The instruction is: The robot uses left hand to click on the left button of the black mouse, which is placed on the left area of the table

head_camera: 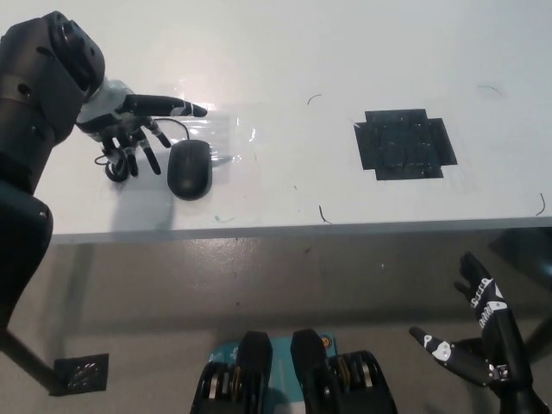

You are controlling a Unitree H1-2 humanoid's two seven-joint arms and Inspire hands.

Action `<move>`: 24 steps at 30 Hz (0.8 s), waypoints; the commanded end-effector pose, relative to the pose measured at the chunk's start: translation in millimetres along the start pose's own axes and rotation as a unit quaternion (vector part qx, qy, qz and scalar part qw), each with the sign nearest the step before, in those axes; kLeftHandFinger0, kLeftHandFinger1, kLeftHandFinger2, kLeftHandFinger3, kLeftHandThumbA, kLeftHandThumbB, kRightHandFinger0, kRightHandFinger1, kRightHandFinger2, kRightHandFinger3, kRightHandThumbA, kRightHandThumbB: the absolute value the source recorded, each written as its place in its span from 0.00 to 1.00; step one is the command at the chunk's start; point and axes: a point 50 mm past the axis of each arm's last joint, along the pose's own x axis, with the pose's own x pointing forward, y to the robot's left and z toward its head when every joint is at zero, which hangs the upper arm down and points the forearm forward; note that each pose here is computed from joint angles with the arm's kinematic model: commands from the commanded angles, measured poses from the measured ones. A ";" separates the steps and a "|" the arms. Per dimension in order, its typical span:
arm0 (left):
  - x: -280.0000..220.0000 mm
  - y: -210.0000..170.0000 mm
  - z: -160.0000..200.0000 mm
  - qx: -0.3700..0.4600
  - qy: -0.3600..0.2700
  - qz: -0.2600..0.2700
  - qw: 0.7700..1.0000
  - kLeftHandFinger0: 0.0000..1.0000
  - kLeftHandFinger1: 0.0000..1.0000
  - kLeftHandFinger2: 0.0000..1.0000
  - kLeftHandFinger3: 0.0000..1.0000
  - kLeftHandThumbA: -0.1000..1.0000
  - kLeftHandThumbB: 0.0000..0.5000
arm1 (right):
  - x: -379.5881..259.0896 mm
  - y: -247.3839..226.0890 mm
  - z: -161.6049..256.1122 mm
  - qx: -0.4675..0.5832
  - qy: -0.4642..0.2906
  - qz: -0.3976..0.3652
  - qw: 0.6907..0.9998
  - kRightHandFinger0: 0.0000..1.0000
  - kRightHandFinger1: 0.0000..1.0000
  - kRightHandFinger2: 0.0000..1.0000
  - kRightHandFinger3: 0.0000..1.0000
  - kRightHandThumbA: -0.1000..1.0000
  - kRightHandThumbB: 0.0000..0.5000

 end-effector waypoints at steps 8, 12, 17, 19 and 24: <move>-31.8 26.1 14.5 0.024 -0.027 0.052 0.998 0.10 0.35 0.56 1.00 1.00 0.95 | 11.9 -0.2 15.1 -0.007 -0.029 0.013 0.999 0.92 0.98 1.00 1.00 0.94 0.09; -33.0 26.4 18.9 0.022 -0.030 0.054 0.998 0.00 0.18 0.54 1.00 1.00 0.91 | 12.9 -1.0 15.5 -0.010 -0.032 0.014 0.999 0.91 0.97 1.00 1.00 0.95 0.09; -32.2 27.0 22.2 0.028 -0.034 0.073 0.996 0.12 0.33 0.64 0.83 1.00 0.92 | 12.4 -0.4 14.7 -0.011 -0.032 0.014 0.999 0.90 0.95 1.00 1.00 0.94 0.09; -32.4 26.3 24.6 0.028 -0.035 0.067 0.997 0.01 0.26 0.60 1.00 1.00 0.94 | 11.8 0.0 14.3 -0.009 -0.032 0.014 0.999 0.90 0.94 1.00 1.00 0.94 0.09; -30.3 24.4 27.5 0.037 -0.034 0.067 0.997 0.02 0.24 0.52 1.00 1.00 0.92 | 10.7 0.7 13.5 -0.010 -0.031 0.016 0.999 0.90 0.93 1.00 1.00 0.94 0.08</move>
